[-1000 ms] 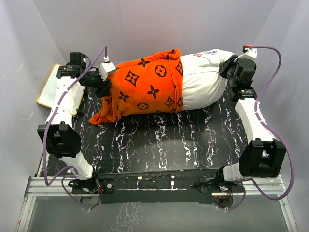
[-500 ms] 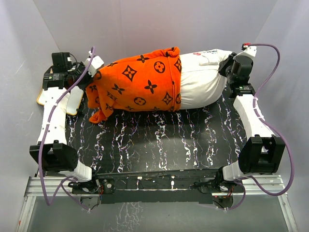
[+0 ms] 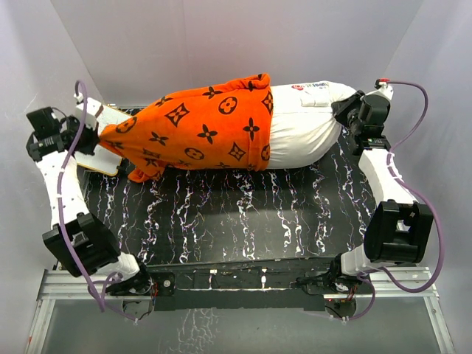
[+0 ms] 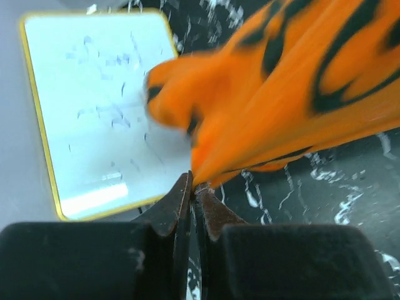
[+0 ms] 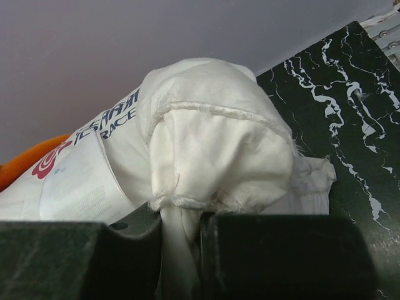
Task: Remove the pillowcase from the pillow
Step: Remove the pillow from the pillowcase.
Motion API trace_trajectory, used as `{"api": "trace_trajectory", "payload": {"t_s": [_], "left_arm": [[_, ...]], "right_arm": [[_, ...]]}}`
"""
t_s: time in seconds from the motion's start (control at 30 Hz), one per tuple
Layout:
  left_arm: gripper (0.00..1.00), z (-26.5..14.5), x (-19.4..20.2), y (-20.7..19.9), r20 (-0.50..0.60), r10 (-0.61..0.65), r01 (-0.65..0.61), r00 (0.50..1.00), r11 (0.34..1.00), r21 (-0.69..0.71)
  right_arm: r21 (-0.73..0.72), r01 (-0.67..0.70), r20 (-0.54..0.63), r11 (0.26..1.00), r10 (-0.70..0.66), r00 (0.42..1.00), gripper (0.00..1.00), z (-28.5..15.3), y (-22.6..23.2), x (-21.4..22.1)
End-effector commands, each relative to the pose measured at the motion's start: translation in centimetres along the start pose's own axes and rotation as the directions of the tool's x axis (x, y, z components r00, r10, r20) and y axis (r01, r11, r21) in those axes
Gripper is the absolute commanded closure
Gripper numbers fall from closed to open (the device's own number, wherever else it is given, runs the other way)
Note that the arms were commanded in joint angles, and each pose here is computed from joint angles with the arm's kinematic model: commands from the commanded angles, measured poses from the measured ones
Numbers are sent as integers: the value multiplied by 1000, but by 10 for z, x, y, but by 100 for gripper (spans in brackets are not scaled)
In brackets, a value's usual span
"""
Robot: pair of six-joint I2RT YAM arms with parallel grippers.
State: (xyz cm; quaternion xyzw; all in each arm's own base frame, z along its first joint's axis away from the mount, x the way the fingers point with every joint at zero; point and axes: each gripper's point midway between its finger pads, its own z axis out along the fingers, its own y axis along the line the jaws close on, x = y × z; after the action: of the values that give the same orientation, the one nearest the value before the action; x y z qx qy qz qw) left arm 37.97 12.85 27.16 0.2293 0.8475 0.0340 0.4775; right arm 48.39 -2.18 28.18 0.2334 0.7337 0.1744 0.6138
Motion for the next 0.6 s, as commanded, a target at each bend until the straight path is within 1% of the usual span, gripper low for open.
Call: {"api": "trace_trajectory", "payload": {"t_s": [0.0,0.1,0.17,0.2,0.27,0.33,0.37,0.4,0.43,0.47,0.5,0.57], "left_arm": [[100,-36,66,86,-211,29,-109,977,920,-377],[100,-39,74,101,-207,-46,-44,977,911,-409],[100,-44,76,113,-199,-71,-22,977,903,-429],[100,-47,74,113,-190,-77,-9,979,909,-416],[100,-47,59,91,-149,-70,21,986,952,-306],[100,-42,28,46,-49,-84,77,995,990,-120],[93,-36,11,15,-18,-95,94,995,995,-9],[74,-29,-1,-18,-15,-84,85,996,992,98],[48,-20,-10,-56,-28,-41,46,999,976,212],[11,-12,-11,-93,-41,2,11,999,950,312],[4,-7,-14,-121,-31,49,-34,998,930,367],[3,10,-10,-164,-21,106,-86,994,898,431]], "right_arm": [[388,28,169,921,-101,980,91,-4,-104,-57],[420,36,166,907,-115,979,91,-4,-111,-56],[428,26,158,903,-103,982,91,-3,-116,-50],[414,27,147,910,-96,984,91,-1,-115,-46],[355,35,140,934,-90,986,91,2,-98,-43],[290,81,136,954,-125,983,91,6,-65,-42],[267,113,128,957,-151,980,91,7,-46,-42],[250,145,115,957,-178,977,91,8,-29,-39],[236,173,106,956,-202,974,91,9,-14,-36],[224,187,100,956,-214,972,91,8,-1,-36],[221,194,88,956,-218,972,91,7,5,-35],[228,195,59,954,-213,975,91,5,8,-33]]}}
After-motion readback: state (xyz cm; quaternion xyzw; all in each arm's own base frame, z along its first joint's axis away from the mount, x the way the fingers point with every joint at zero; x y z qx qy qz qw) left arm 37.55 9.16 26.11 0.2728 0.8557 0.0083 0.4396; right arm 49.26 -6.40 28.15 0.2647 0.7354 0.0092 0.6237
